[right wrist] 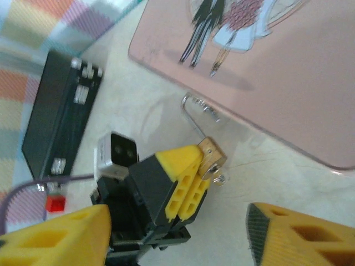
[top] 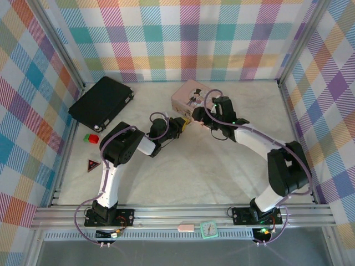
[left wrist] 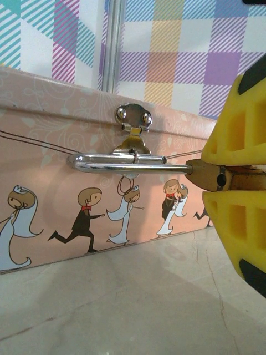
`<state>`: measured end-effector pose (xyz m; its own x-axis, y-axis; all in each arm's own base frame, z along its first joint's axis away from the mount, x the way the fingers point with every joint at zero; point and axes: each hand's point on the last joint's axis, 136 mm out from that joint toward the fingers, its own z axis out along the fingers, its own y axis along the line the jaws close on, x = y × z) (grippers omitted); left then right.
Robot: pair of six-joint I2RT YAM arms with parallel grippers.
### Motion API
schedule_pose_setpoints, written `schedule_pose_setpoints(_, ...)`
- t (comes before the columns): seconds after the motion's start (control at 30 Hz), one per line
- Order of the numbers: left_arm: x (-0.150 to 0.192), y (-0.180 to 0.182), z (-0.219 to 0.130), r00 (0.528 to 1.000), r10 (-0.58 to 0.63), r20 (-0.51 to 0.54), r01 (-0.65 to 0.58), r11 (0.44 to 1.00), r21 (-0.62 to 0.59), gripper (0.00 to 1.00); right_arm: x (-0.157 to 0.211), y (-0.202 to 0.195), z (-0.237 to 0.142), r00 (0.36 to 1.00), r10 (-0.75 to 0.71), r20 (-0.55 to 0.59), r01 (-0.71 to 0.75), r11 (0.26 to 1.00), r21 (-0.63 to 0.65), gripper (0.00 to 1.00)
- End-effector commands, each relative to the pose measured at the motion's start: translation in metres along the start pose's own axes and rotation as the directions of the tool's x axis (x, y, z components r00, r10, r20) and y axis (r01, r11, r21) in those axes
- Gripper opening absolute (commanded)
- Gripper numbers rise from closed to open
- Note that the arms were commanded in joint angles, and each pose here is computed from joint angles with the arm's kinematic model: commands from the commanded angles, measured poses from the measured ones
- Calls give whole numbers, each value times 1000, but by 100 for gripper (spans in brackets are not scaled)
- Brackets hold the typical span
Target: Unlock the padlock with the key
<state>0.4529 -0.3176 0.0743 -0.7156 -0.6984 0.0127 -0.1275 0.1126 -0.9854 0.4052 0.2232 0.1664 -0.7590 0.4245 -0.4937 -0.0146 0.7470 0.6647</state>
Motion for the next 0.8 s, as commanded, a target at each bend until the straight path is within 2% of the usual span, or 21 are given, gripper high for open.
schedule_pose_setpoints(0.0,-5,-5,-1,999,38,28,-38,999,5,0,-4,-49,-14,999,17,50,-27,978,206,78)
schedule_pose_setpoints(0.17,-12,-3,-4,995,51,85,-50,999,-18,0,-21,-78,-7,993,37,110,-68,953,294,86)
schedule_pose_setpoints(0.43,-23,-10,0,982,59,178,-57,998,-21,0,-27,-98,33,988,95,120,-130,935,329,86)
schedule_pose_setpoints(0.77,-37,-24,-4,962,49,269,-57,998,22,0,-15,-123,51,977,179,118,-211,905,370,85)
